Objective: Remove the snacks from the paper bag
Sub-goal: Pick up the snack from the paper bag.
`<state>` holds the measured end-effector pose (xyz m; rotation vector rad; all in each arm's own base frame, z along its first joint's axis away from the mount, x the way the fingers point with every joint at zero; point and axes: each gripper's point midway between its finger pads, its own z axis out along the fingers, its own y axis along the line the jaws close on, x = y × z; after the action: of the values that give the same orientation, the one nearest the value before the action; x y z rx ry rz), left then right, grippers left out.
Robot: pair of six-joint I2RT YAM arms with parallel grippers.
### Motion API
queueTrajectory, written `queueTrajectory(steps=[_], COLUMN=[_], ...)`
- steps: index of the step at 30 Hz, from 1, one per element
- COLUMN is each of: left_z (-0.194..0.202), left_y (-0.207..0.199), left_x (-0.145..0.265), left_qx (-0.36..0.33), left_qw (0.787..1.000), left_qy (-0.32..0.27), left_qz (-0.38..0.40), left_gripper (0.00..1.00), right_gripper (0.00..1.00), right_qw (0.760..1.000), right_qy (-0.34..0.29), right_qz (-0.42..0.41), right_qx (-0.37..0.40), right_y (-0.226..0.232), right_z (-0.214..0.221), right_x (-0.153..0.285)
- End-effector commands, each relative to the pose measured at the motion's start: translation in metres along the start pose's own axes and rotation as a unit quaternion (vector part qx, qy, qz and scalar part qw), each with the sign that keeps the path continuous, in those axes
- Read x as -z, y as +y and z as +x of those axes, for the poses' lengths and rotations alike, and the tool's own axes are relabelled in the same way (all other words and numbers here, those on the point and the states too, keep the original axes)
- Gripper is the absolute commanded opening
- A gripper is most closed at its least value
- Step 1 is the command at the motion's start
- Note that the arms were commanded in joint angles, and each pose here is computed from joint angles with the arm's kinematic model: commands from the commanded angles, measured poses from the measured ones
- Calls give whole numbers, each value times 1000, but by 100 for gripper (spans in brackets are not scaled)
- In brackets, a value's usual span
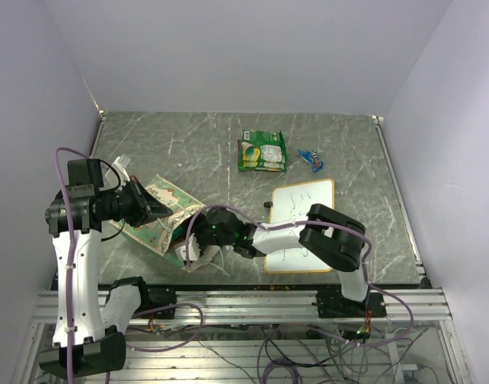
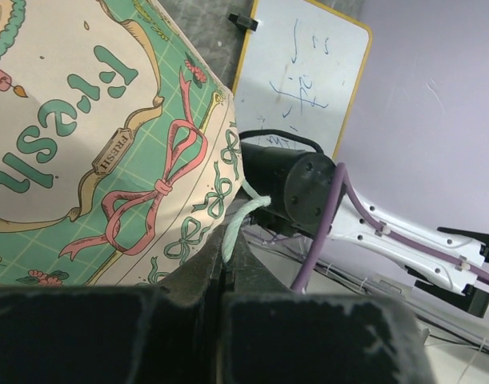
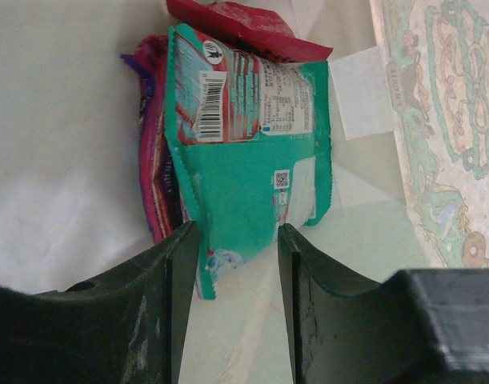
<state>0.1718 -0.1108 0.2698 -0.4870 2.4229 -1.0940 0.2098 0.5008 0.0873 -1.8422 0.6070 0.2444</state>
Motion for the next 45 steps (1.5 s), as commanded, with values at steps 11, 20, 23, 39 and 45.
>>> queueTrajectory(steps=[11, 20, 23, 39, 45], left_z=[10, 16, 19, 17, 5], left_y=[-18, -18, -17, -11, -6], left_x=[10, 11, 10, 17, 19], left_qx=[-36, -37, -37, -21, -1], left_qw=[998, 998, 998, 1000, 999], left_qy=[12, 23, 29, 3, -28], left_qz=[40, 46, 46, 10, -24], left_gripper=[7, 7, 7, 7, 7], right_gripper=[48, 56, 57, 2, 0], right_qw=[1000, 999, 999, 996, 997], right_qy=[4, 22, 30, -18, -38], right_qz=[-3, 7, 16, 80, 60], right_qx=[19, 32, 43, 40, 0], right_y=[11, 13, 11, -26, -29], right_z=[10, 22, 28, 7, -12], right_x=[-28, -46, -56, -58, -27])
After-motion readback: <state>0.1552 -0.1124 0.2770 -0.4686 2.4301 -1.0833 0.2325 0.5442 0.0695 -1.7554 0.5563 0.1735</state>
